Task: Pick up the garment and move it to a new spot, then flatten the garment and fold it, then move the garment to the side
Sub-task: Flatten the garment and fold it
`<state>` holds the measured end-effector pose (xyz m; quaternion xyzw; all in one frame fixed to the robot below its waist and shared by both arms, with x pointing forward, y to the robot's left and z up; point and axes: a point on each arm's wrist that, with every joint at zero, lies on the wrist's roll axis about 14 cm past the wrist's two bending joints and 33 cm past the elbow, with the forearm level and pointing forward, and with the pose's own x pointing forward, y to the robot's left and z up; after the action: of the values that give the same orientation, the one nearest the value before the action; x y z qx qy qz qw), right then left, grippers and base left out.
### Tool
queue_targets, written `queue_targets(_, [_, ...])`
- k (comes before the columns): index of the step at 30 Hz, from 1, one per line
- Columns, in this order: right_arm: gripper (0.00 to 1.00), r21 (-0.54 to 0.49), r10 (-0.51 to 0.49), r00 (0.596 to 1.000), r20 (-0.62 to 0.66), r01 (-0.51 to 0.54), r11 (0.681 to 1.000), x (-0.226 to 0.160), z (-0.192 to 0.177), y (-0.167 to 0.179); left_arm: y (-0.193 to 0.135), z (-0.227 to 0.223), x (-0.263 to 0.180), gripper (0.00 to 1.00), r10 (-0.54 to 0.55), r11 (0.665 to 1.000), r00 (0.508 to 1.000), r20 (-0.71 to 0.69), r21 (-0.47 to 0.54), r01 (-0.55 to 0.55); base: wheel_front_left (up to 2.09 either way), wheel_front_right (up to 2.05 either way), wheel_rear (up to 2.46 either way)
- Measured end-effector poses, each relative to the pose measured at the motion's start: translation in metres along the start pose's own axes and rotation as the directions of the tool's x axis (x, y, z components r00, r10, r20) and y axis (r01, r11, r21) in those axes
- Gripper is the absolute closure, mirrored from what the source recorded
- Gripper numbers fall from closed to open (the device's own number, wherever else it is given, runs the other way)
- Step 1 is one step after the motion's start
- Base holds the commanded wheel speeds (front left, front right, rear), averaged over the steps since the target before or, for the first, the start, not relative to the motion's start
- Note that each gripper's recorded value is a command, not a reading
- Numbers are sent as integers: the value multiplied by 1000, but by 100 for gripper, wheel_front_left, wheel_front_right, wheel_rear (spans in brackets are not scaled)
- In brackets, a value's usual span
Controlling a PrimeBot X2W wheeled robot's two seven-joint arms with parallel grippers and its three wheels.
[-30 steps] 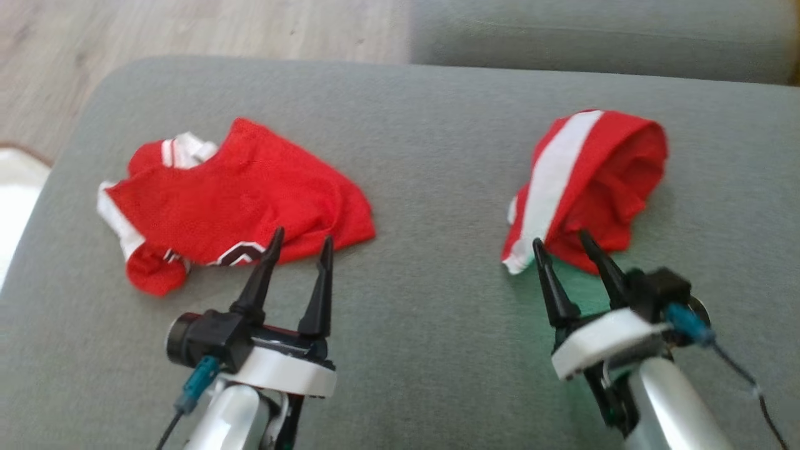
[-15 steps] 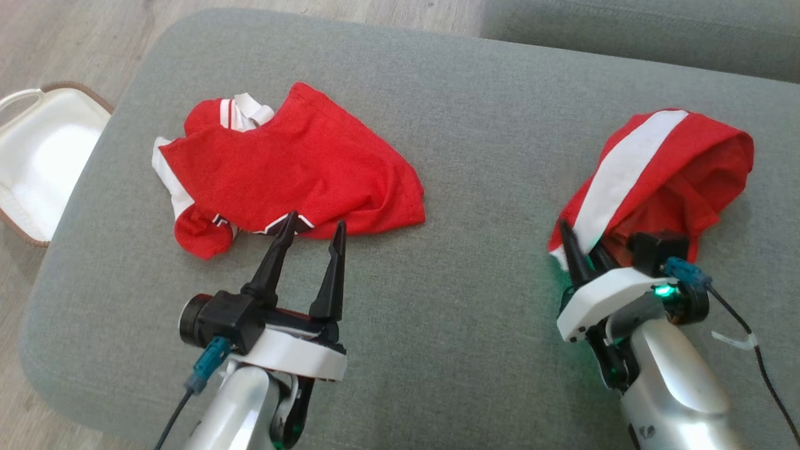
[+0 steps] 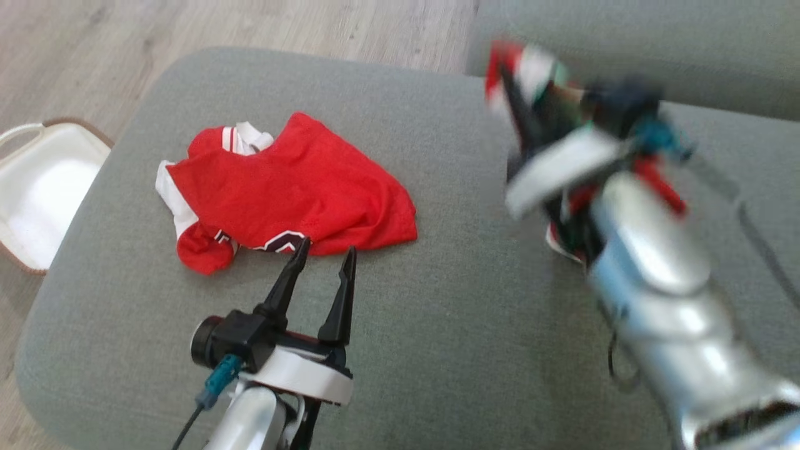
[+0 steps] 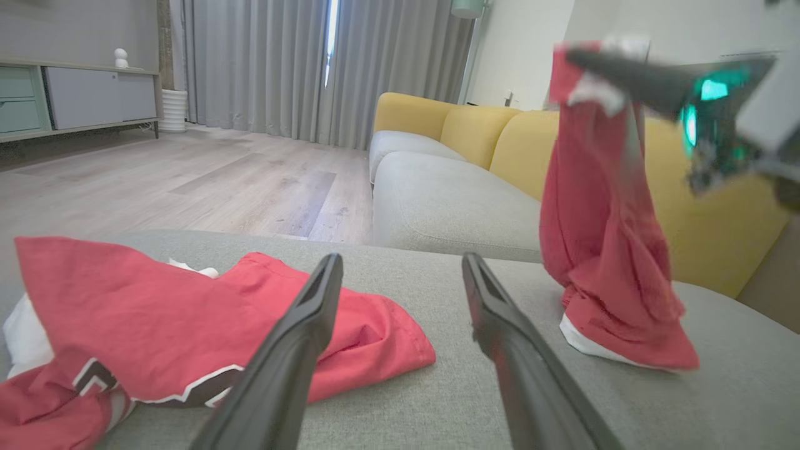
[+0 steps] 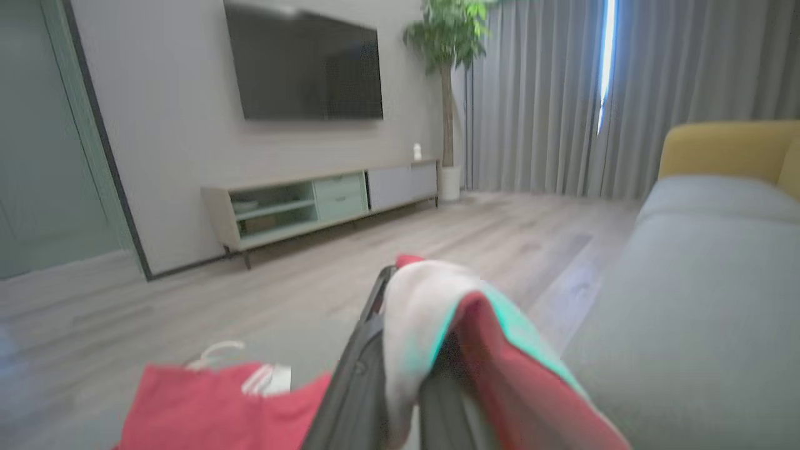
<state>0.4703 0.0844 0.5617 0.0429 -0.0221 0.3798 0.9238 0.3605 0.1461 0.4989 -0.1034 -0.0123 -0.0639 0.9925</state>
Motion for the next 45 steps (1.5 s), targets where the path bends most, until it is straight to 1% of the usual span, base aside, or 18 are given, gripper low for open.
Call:
queue_targets(2, [100, -21, 23, 990, 136, -21, 1000, 14, 55, 3, -2, 0, -4, 0, -4, 1000, 1000, 0, 3, 4, 0, 0, 0])
queue_targets(3, [100, -34, 36, 969, 244, -29, 999, 20, 101, 4, -3, -1, -6, 0, -4, 1000, 1000, -1, 2, 4, 0, 0, 0])
queue_targets(8, [100, -37, -39, 933, 357, 56, 998, 9, 150, -26, -8, -4, -5, 0, -13, 1000, 1000, -7, 2, 13, 0, 0, 0])
queue_targets(10, [100, -13, -111, 934, 339, 123, 992, -5, 146, -54, -10, -4, 0, 0, -21, 1000, 1000, -4, 3, 21, 0, 0, 0])
queue_targets(11, [100, 3, -208, 940, 271, 216, 976, -27, 127, -93, -15, -5, 4, 0, -38, 999, 999, -6, 3, 38, 0, 0, 0])
queue_targets(13, [100, 10, -322, 938, 131, 323, 946, -59, 86, -137, -22, -7, 9, 0, -63, 998, 998, -13, 4, 63, 0, 0, 0])
queue_targets(15, [100, -4, -434, 898, -72, 435, 900, -102, 28, -176, -27, -11, 13, 0, -86, 996, 996, -24, -2, 86, 0, 0, 0])
queue_targets(16, [88, 1, -493, 855, -160, 499, 867, -127, 0, -196, -30, -14, 15, 0, -96, 995, 995, -32, -5, 96, 0, 0, 0])
queue_targets(17, [12, -28, -539, 804, -250, 551, 834, -152, -26, -212, -33, -17, 18, 0, -107, 994, 993, -40, -8, 107, 0, 0, 0])
queue_targets(18, [0, -75, -577, 752, -320, 587, 806, -176, -47, -225, -36, -20, 21, 0, -117, 993, 992, -47, -10, 116, 0, 0, 0])
queue_targets(20, [0, -93, -636, 676, -372, 654, 751, -206, -66, -246, -41, -24, 28, 0, -136, 991, 989, -57, -12, 135, 0, 0, 0])
queue_targets(22, [0, -92, -668, 642, -375, 692, 716, -215, -70, -256, -45, -25, 35, 0, -151, 989, 987, -58, -13, 150, 0, 0, 0])
queue_targets(25, [0, -76, -687, 658, -307, 703, 707, -202, -57, -259, -50, -27, 42, 0, -175, 985, 983, -63, -18, 174, 0, 0, 0])
queue_targets(29, [0, -112, -688, 707, -166, 679, 725, -186, -28, -252, -53, -28, 45, 0, -182, 983, 981, -63, -21, 181, 0, 0, 0])
queue_targets(33, [0, -169, -622, 783, 2, 613, 772, -164, 9, -220, -55, -20, 46, 0, -188, 982, 981, -41, -18, 187, 0, 0, 0])
queue_targets(36, [0, -191, -572, 815, 88, 578, 794, -160, 21, -187, -59, -11, 45, 0, -200, 980, 980, -18, -7, 200, 0, 0, 0])
queue_targets(41, [0, -199, -520, 845, 125, 535, 821, -176, 11, -134, -53, 6, 41, 0, -181, 984, 983, 32, 5, 181, 0, 0, 0])
queue_targets(45, [0, -174, -512, 853, 98, 522, 835, -191, -6, -113, -53, 8, 39, 0, -180, 984, 983, 35, 9, 180, 0, 0, 0])
